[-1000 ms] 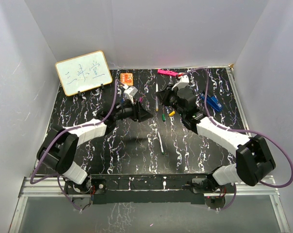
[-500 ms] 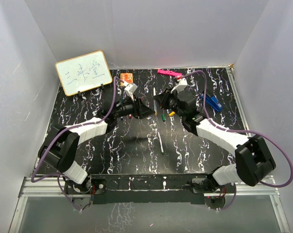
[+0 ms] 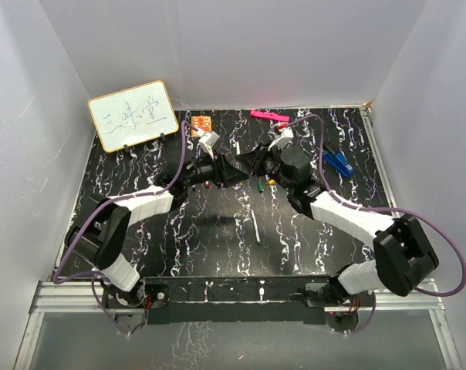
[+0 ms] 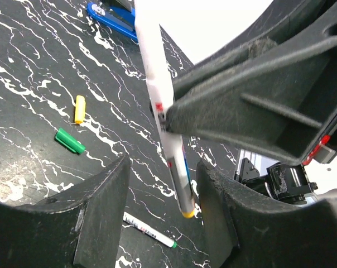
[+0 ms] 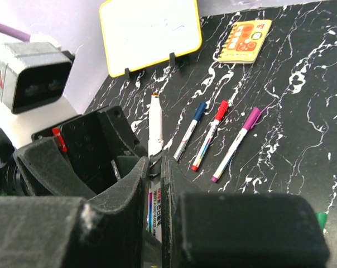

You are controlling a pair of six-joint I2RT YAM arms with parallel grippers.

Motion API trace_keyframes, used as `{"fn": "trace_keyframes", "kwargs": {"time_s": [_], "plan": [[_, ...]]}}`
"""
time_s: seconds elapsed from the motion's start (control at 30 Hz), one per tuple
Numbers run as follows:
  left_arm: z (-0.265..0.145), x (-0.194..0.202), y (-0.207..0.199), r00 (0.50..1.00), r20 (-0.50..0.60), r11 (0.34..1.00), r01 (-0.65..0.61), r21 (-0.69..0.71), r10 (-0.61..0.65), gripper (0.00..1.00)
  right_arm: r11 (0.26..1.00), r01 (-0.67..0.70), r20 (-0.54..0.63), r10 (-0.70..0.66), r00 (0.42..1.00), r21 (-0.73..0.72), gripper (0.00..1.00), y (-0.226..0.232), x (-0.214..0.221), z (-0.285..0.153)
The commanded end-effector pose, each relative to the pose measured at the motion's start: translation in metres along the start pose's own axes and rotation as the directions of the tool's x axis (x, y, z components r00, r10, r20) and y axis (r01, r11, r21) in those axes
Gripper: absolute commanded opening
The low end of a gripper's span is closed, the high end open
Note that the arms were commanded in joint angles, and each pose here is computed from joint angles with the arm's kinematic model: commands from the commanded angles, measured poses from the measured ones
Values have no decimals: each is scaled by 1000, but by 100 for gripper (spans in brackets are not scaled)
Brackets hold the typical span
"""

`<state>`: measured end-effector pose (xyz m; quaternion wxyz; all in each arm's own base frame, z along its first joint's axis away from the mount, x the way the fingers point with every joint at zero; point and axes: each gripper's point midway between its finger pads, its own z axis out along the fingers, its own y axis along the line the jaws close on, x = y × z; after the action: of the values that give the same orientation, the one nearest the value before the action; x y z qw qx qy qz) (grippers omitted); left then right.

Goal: Insert the pens into the pen caps

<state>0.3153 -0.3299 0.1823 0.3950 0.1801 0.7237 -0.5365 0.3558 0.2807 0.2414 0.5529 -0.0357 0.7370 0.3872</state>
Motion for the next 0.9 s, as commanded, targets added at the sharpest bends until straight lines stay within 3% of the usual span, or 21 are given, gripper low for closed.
{"fn": "trace_keyframes", "kwargs": {"time_s": [0.0,0.13,0.33,0.5,0.57,0.63,0.77,0.8,0.87], "plan": [[1,-20,-14,997,63,998,-52,37,49,48,997,-3,52,7,999,-74,0,21,-13,-1],[0,-21,-15,997,70,998,-45,35,43,39,997,2,55,2,998,-73,0,21,-12,-2],[1,-18,-14,998,58,999,-33,41,30,16,998,12,80,-8,997,-57,0,19,-17,-4],[0,-14,-11,999,45,1000,-19,25,18,17,999,24,99,-20,995,-38,0,16,-21,-5],[-1,-13,-10,999,42,1000,-21,19,20,12,999,28,105,-24,994,-31,0,15,-22,-6],[-1,-13,-10,999,38,1000,-26,14,26,0,999,35,107,-33,994,-22,0,14,-22,-7],[-3,-6,1,1000,-3,999,-18,-48,18,0,998,65,105,-63,992,-12,0,12,-23,-9],[-4,-4,5,1000,-14,997,-23,-68,22,0,997,73,106,-71,992,-7,1,11,-24,-10],[-8,1,12,999,-32,993,-33,-111,30,0,996,86,117,-87,989,10,13,10,-29,-13]]}}
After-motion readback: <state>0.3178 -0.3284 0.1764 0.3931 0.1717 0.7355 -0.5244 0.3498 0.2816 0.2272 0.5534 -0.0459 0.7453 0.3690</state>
